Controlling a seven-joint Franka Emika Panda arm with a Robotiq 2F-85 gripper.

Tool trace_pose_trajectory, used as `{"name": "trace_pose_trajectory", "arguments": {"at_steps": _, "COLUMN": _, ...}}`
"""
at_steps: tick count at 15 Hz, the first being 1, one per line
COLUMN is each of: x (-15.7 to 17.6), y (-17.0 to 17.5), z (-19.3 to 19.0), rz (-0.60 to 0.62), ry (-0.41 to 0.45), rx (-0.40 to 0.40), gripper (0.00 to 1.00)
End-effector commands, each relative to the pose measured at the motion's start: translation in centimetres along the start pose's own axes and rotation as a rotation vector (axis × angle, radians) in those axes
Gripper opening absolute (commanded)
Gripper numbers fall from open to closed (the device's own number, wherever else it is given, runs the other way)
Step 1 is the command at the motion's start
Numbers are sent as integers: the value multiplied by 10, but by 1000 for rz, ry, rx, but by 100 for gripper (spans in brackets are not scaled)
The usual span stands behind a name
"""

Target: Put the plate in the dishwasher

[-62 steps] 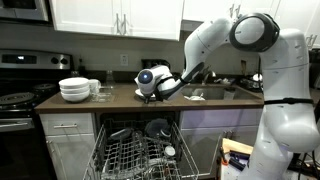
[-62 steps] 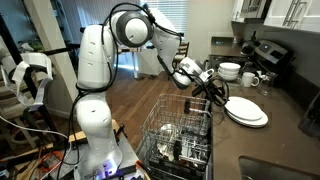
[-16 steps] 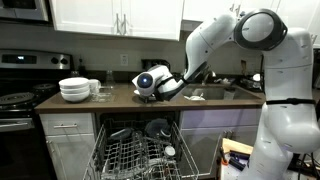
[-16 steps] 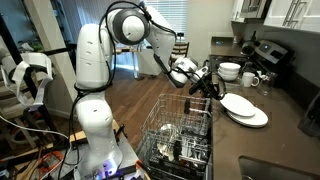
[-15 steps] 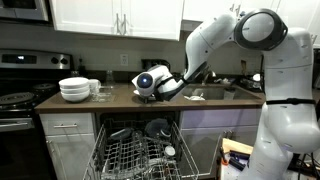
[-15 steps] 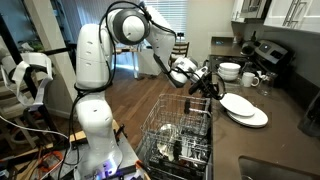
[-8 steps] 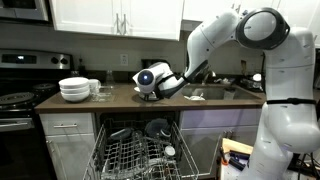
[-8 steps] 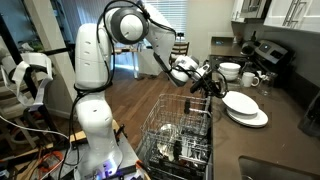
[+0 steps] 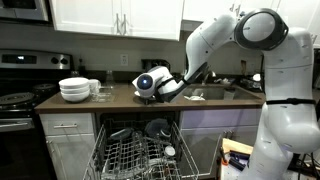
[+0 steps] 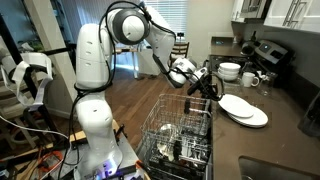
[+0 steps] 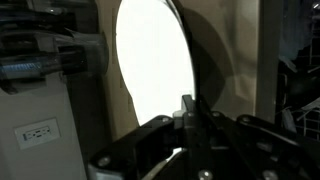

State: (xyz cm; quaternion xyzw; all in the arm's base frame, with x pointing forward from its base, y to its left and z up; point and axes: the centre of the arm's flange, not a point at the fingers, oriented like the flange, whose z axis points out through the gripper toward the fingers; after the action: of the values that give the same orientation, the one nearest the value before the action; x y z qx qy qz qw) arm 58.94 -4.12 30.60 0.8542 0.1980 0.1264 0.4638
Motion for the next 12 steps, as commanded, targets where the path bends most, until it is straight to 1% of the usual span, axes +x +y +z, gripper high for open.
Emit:
{"name": "trace_pose_trajectory", "arguments": {"at_steps": 1, "x": -2, "y": -4, "z": -19, "rz": -9, "ry": -5, "rx": -35, "gripper": 1}}
{"name": "trace_pose_trajectory", "arguments": {"at_steps": 2, "x": 1, "y": -4, "z": -4, "rz": -9, "ry": -7, "rx": -10, "gripper": 5}}
{"name": "trace_pose_trajectory", "arguments": {"at_steps": 6, "x": 4, "y": -6, "z": -9, "rz": -13, "ry": -2, "rx": -12, "gripper": 5}}
{"name": "trace_pose_trajectory", "arguments": {"at_steps": 7, "x": 4, "y": -6, "z": -9, "rz": -13, "ry": -2, "rx": -12, "gripper": 1}}
{"name": "trace_pose_trajectory", "arguments": {"at_steps": 8, "x": 4, "y": -8, "z": -12, "rz": -14, "ry": -6, "rx": -32, "gripper": 1}}
{"name": "trace_pose_trajectory", "arguments": {"at_steps": 12, "x": 5, "y": -20, "z": -24, "rz": -42, "ry": -6, "rx": -63, "gripper": 1}}
